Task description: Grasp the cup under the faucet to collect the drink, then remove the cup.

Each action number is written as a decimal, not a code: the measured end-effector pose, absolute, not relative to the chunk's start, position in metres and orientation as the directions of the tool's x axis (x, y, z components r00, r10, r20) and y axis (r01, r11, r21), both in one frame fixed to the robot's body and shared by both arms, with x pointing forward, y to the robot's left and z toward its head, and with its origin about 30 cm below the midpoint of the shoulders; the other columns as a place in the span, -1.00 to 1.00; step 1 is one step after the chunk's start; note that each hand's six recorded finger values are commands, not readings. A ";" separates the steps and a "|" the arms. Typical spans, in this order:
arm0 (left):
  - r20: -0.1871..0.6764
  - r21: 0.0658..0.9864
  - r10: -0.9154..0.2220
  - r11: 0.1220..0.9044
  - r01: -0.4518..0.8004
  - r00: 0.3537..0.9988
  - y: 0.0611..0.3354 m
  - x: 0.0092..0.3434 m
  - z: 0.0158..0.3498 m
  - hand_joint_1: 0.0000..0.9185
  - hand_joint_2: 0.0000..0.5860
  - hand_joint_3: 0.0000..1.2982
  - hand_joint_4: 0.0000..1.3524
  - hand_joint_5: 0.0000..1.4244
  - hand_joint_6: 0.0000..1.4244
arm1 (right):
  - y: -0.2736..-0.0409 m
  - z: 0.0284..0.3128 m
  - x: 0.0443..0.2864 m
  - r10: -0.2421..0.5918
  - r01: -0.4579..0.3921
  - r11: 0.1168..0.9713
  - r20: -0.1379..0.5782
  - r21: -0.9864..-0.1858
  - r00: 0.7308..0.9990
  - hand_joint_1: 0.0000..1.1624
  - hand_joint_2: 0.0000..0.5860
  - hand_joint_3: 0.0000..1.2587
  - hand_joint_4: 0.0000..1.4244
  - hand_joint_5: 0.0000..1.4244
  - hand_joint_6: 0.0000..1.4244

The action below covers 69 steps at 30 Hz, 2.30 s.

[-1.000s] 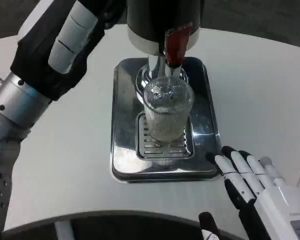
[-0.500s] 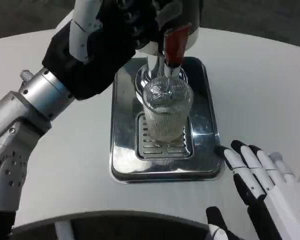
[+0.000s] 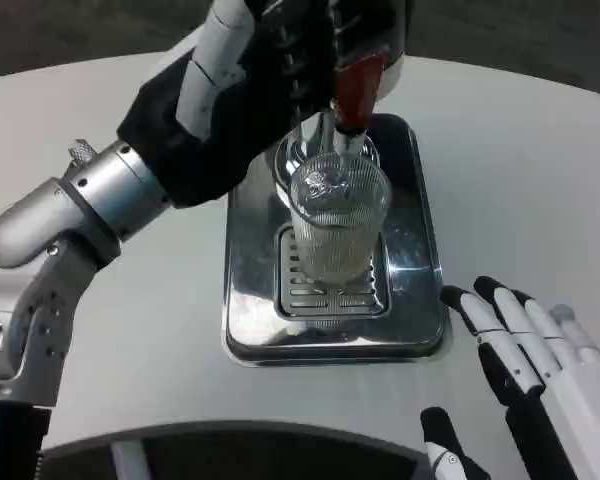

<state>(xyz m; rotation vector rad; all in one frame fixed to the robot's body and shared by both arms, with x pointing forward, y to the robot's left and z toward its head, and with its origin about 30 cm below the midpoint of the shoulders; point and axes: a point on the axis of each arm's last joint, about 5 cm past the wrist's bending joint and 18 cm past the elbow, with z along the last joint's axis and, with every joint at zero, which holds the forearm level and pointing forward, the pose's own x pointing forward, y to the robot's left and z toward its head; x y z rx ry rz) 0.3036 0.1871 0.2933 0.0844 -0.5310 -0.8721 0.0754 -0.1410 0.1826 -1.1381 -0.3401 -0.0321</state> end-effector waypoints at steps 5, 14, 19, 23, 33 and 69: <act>0.372 0.348 -0.766 0.639 0.687 0.524 0.187 0.303 0.294 -1.00 -0.75 -1.00 -1.00 -1.00 -1.00 | -0.140 0.182 0.075 0.137 0.194 0.434 0.278 -0.880 0.951 -0.31 0.70 -0.87 -0.97 -0.95 -0.91; 0.326 0.464 -0.788 0.614 0.638 0.522 0.188 0.300 0.300 -1.00 -0.75 -1.00 -1.00 -1.00 -1.00 | -0.140 0.182 0.073 0.131 0.189 0.438 0.271 -0.879 0.954 -0.31 0.70 -0.87 -0.97 -0.93 -0.88; 0.312 0.523 -0.794 0.602 0.603 0.522 0.188 0.296 0.305 -1.00 -0.75 -1.00 -1.00 -1.00 -1.00 | -0.140 0.182 0.071 0.130 0.189 0.439 0.270 -0.878 0.954 -0.31 0.70 -0.87 -0.97 -0.93 -0.87; 0.304 0.590 -0.800 0.584 0.557 0.516 0.188 0.292 0.310 -1.00 -0.75 -1.00 -1.00 -1.00 -1.00 | -0.140 0.182 0.071 0.129 0.187 0.441 0.268 -0.878 0.955 -0.31 0.70 -0.87 -0.97 -0.93 -0.86; 0.240 0.807 -0.823 0.464 0.366 0.515 0.186 0.278 0.326 -1.00 -0.75 -1.00 -1.00 -0.99 -1.00 | -0.140 0.182 0.070 0.129 0.186 0.456 0.272 -0.870 0.954 -0.31 0.70 -0.87 -0.97 -0.93 -0.83; 0.120 0.989 -0.859 0.149 0.020 0.497 0.185 0.248 0.341 -1.00 -0.76 -1.00 -1.00 -1.00 -1.00 | -0.142 0.177 0.101 0.055 0.134 0.648 0.221 -0.750 0.974 -0.21 0.20 -0.99 -1.00 -1.00 -0.97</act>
